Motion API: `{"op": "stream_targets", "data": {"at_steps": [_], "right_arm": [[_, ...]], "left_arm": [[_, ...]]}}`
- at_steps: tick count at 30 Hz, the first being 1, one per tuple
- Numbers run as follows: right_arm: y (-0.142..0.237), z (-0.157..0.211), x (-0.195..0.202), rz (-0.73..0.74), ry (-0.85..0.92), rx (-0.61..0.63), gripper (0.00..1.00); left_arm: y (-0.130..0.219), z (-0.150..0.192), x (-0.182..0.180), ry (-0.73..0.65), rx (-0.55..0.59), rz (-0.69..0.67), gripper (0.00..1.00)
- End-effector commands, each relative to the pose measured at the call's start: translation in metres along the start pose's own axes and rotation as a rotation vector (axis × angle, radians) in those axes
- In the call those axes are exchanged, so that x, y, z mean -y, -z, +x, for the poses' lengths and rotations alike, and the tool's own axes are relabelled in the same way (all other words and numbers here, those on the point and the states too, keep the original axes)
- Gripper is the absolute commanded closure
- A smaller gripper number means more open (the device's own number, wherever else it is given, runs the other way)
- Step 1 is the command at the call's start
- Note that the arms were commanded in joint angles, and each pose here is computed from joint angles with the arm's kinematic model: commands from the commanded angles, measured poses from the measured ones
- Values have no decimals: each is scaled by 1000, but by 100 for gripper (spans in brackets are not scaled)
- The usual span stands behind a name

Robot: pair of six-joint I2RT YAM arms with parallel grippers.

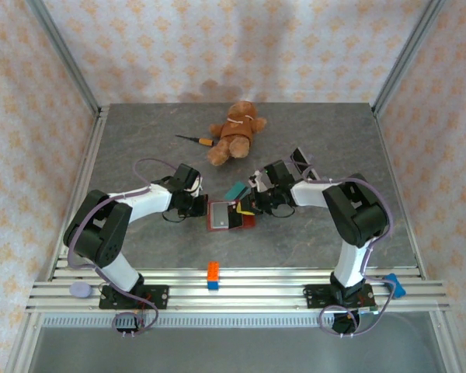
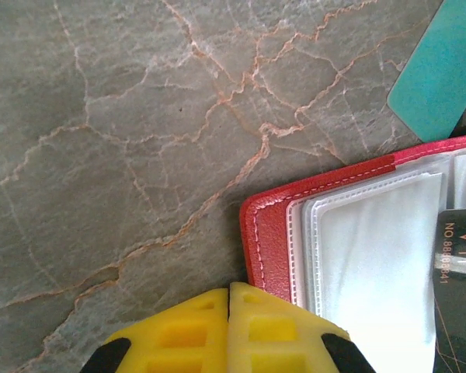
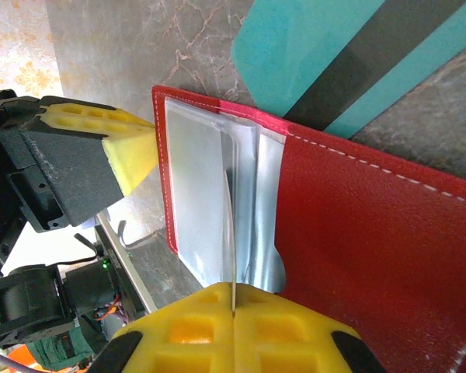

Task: Put the credit cards into the card holder

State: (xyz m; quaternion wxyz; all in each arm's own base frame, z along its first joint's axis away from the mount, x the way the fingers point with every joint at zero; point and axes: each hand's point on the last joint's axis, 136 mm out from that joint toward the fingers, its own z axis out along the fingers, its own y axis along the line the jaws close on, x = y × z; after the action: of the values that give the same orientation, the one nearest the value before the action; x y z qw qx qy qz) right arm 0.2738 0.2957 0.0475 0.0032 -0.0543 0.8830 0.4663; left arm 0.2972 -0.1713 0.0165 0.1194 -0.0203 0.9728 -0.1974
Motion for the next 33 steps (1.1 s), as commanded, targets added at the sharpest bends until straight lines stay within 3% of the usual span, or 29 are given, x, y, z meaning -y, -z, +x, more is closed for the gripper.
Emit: {"op": "stream_targets", "data": {"at_steps": [1,15,33], "right_arm": [[3,-2,6,12,-27,1,93],[-1,0,11,-37,-68,-38,93],[9,-9,-15,-115,-5,-10,94]], "left_arm": [[-1,0,-13,-14,1,-70,100],[-1,-1,-8,-19,2,-48,100],[-2,-3,-11,-15,9,-62,100]]}}
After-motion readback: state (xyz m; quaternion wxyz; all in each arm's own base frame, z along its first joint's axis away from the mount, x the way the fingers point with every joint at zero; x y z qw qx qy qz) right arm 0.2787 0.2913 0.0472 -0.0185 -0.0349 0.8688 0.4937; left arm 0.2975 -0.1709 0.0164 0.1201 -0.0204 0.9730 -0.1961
